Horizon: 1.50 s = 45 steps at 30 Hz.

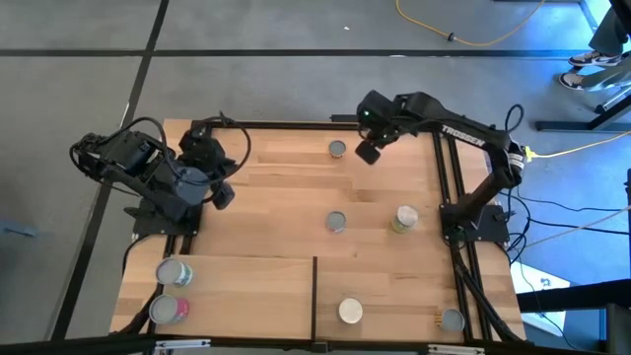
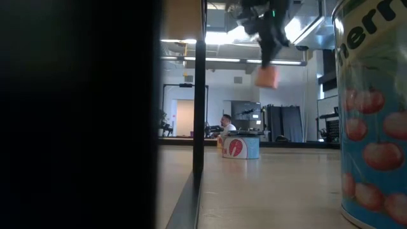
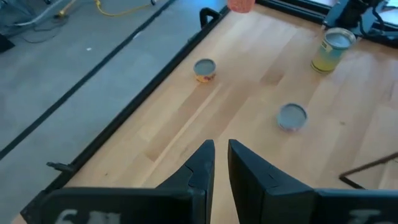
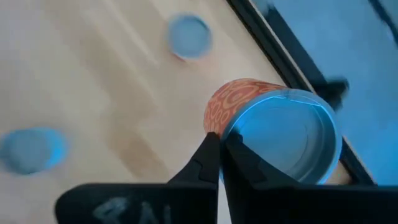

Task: Pick and place cans onto a shelf
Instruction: Put the canned saucy meatballs on the shelf

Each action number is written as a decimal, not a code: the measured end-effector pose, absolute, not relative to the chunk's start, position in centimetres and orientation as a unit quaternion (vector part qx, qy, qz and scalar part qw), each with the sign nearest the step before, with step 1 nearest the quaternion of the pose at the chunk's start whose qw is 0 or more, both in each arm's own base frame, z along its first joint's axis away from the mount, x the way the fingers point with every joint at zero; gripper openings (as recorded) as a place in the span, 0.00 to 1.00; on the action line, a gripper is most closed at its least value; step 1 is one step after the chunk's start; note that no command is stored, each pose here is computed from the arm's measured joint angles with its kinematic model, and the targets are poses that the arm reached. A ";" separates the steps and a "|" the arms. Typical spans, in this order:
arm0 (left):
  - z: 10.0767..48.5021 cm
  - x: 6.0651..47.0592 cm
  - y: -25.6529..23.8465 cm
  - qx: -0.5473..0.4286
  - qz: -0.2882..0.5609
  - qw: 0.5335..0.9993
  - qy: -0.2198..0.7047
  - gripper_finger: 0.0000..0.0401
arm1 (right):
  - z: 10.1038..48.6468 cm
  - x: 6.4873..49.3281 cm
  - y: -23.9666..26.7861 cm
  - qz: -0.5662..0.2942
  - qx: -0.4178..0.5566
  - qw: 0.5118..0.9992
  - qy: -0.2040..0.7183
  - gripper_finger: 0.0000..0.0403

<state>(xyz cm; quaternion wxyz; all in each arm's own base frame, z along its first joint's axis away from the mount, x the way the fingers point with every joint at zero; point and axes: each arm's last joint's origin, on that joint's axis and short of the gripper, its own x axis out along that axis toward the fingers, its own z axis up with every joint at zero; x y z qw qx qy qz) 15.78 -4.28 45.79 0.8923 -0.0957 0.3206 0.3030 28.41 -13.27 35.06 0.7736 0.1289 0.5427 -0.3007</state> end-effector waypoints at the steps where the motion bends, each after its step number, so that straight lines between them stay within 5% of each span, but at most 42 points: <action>1: 45.8 15.8 -4.3 -0.098 0.300 0.892 0.323 0.10 | 36.0 28.8 -12.4 -0.291 0.121 0.786 0.532 0.02; 11: 45.7 15.8 -4.5 -0.113 0.274 0.891 0.344 0.10 | 41.0 33.6 -5.2 -0.186 0.051 0.886 0.423 0.02; 27: 45.5 15.8 -4.7 -0.084 0.218 0.893 0.384 0.10 | 38.3 43.2 -0.7 -0.038 -0.166 0.889 0.426 0.02; 45: 45.5 15.8 -4.7 0.238 0.070 0.866 0.435 0.10 | 37.8 44.1 0.8 0.177 -0.313 0.858 0.368 0.02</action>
